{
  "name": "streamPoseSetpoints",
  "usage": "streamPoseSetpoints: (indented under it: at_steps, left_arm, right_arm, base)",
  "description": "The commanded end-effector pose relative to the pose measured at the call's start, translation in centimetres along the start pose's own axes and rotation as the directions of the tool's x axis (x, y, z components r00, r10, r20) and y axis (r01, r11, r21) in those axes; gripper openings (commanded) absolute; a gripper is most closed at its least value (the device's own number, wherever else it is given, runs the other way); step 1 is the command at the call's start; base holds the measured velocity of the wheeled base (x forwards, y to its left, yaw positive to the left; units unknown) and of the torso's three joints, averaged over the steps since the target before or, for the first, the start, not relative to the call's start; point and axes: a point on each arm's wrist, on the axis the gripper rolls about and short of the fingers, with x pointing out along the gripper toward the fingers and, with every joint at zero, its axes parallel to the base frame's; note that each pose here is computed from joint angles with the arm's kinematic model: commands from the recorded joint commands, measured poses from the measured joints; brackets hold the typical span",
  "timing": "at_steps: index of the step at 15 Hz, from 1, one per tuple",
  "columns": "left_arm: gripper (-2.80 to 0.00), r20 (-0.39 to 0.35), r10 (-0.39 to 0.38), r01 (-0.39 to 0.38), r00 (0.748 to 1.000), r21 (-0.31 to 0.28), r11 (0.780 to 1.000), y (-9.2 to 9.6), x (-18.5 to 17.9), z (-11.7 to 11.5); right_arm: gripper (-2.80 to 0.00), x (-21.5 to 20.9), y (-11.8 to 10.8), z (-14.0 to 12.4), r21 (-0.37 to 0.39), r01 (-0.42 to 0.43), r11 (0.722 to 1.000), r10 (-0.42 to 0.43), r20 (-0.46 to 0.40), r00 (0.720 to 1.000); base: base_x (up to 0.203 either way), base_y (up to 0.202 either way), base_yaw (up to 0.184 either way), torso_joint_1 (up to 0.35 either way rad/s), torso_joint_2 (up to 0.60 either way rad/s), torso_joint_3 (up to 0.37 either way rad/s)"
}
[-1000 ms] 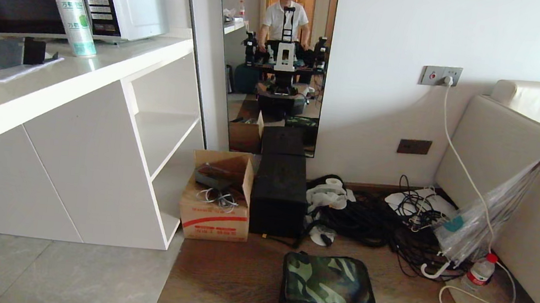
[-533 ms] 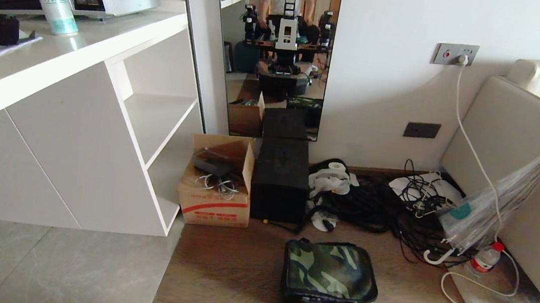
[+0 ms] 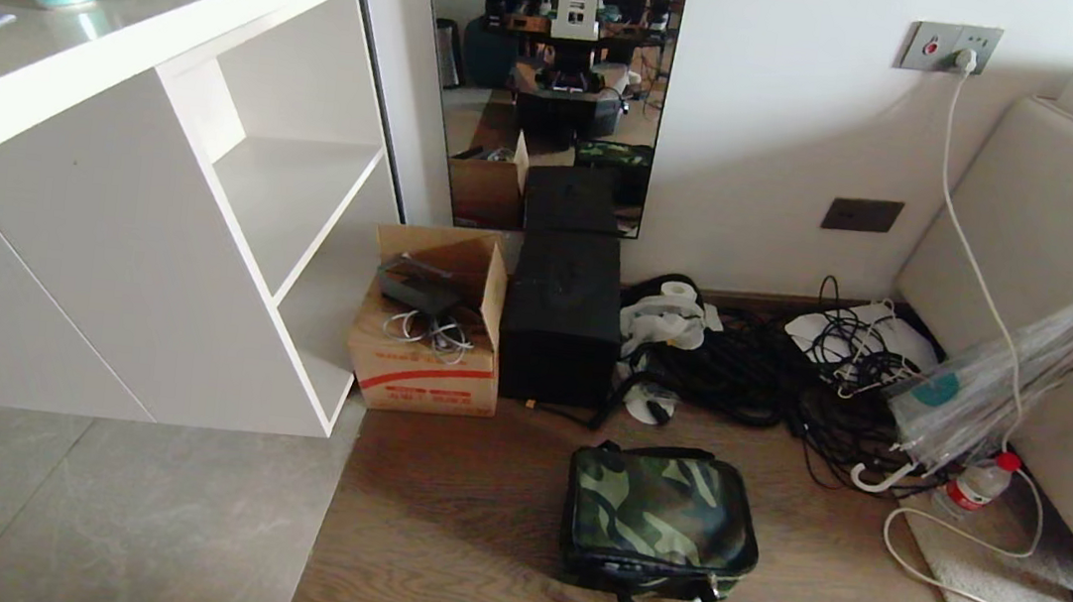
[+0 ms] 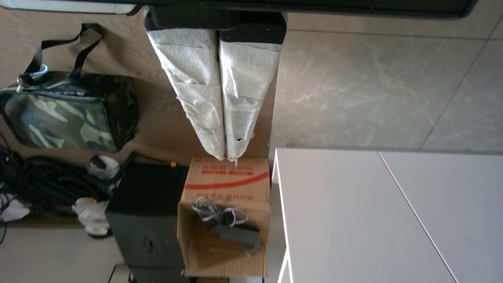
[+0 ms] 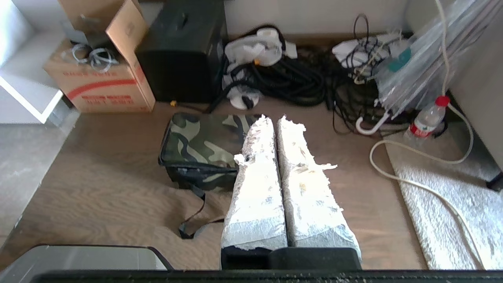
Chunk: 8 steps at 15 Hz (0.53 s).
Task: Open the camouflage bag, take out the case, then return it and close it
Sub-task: Open the top of the storage box
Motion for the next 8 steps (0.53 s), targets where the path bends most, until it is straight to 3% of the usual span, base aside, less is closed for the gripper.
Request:
streamPoseSetpoints:
  at_steps: [1,8]
  left_arm:
    - [-2.8,0.0,0.0,0.0,1.0,0.0,1.0,0.0,0.0,0.0]
    - [-2.8,0.0,0.0,0.0,1.0,0.0,1.0,0.0,0.0,0.0]
  right_arm:
    - [-2.8,0.0,0.0,0.0,0.0,-0.001,1.0,0.001,0.0,1.0]
    - [-2.8,0.0,0.0,0.0,0.0,-0.001,1.0,0.001,0.0,1.0]
  base:
    - [0.0,0.0,0.0,0.002,0.0,-0.199]
    - [0.0,0.0,0.0,0.001,0.0,-0.198]
